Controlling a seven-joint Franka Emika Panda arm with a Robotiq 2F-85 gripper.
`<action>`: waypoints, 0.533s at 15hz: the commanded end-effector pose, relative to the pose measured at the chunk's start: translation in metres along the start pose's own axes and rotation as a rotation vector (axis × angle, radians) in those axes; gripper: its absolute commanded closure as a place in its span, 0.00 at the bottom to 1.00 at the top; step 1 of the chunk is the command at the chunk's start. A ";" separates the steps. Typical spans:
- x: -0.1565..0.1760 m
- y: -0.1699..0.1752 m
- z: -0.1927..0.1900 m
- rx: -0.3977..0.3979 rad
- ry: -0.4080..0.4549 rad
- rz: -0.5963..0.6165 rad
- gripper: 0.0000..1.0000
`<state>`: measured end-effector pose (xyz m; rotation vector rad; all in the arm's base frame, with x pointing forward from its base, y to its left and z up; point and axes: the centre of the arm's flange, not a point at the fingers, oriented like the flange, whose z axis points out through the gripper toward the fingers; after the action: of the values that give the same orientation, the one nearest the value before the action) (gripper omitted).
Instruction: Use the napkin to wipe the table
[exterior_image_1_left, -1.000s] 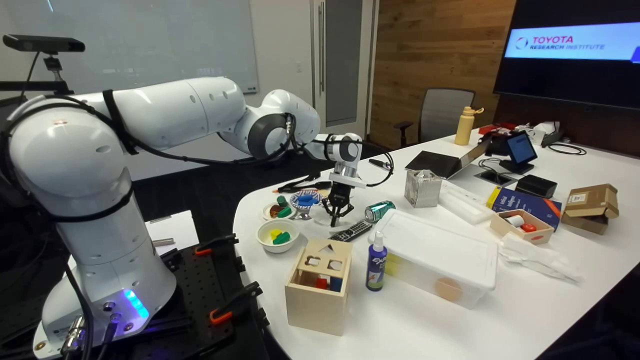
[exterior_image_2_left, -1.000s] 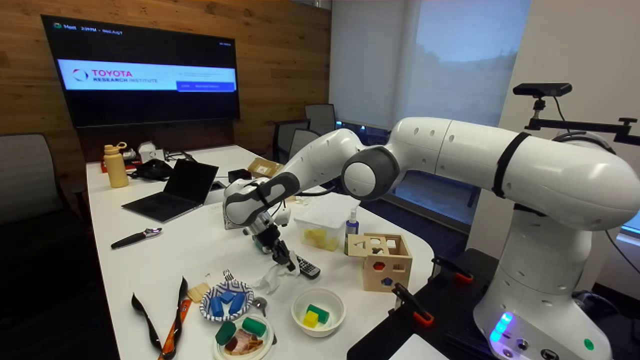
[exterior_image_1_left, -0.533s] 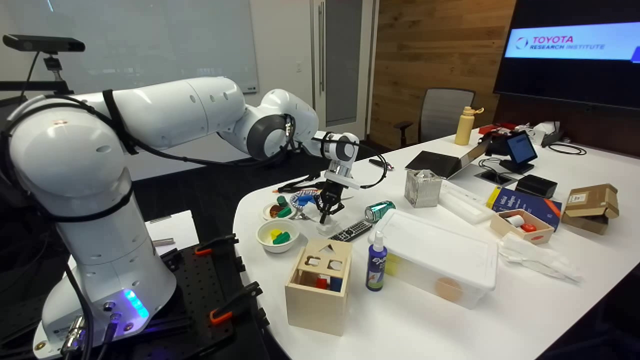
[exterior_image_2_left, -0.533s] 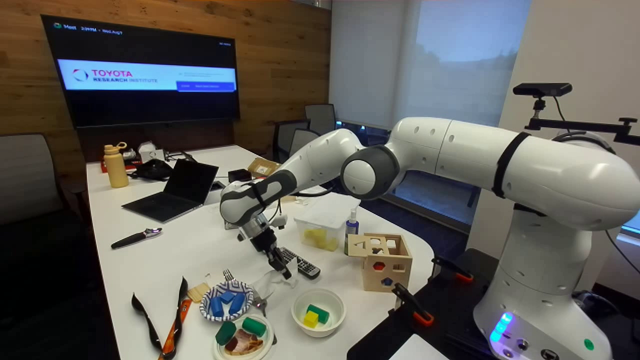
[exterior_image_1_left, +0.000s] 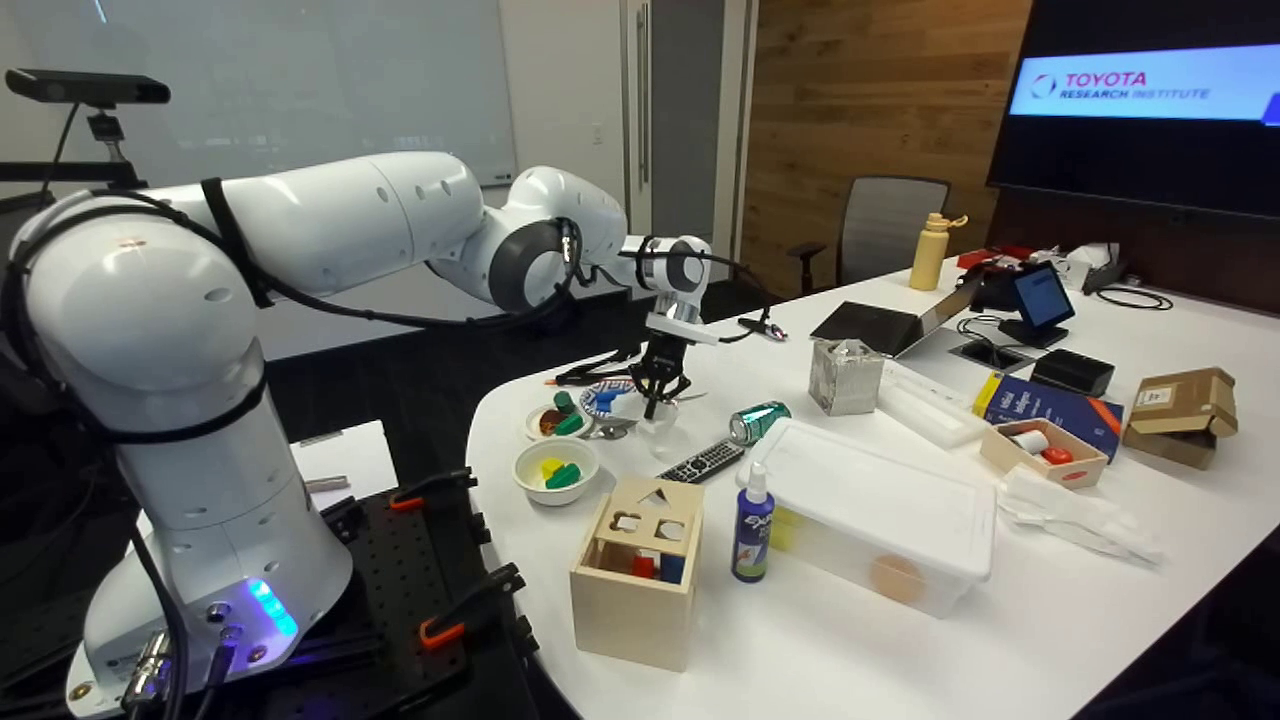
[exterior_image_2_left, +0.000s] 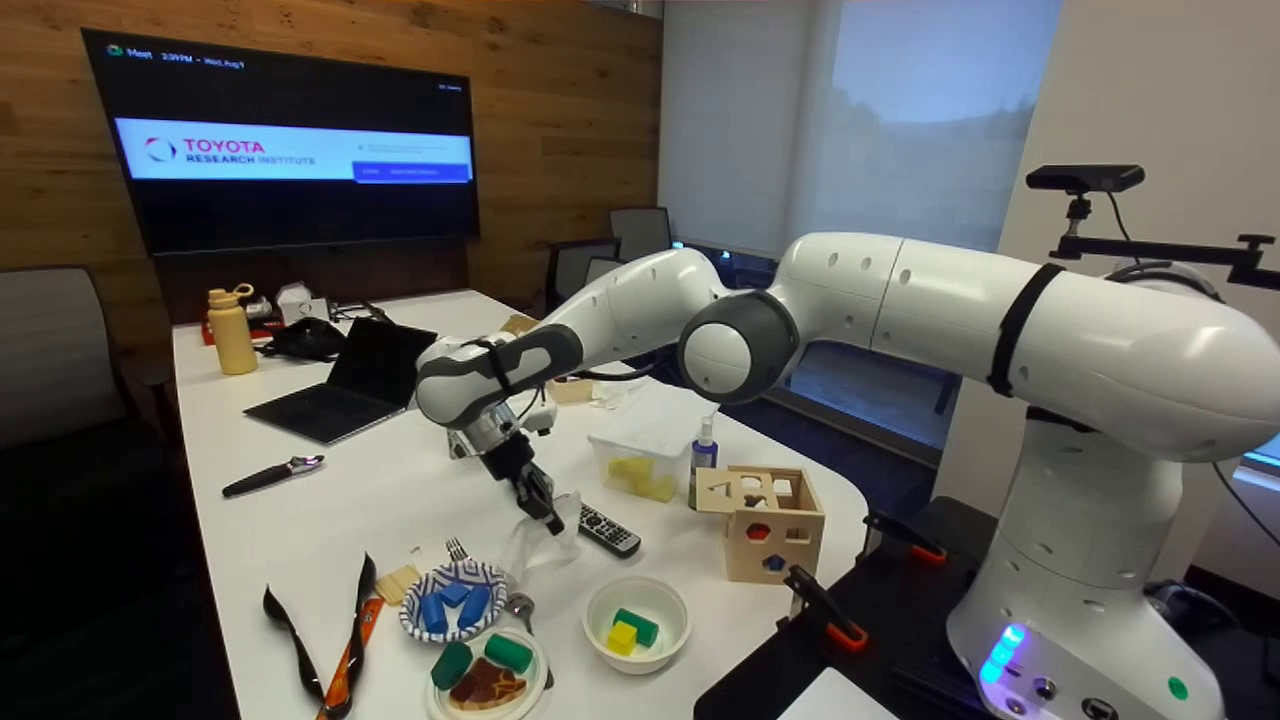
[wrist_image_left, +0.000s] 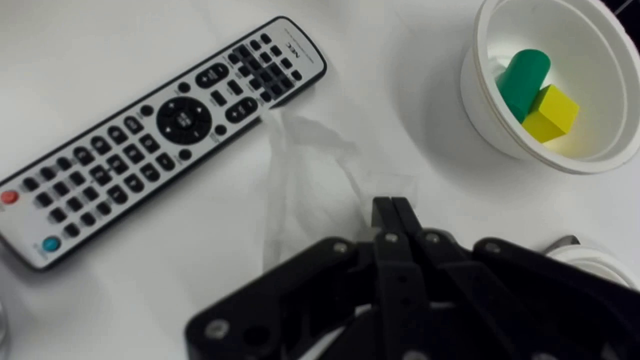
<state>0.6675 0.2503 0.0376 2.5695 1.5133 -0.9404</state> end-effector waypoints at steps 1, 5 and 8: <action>0.021 -0.021 -0.051 -0.075 0.033 -0.029 1.00; 0.043 -0.069 -0.081 -0.106 0.081 -0.087 1.00; 0.068 -0.101 -0.084 -0.073 0.159 -0.114 1.00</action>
<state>0.6538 0.3531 0.0975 2.5311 1.6849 -0.7231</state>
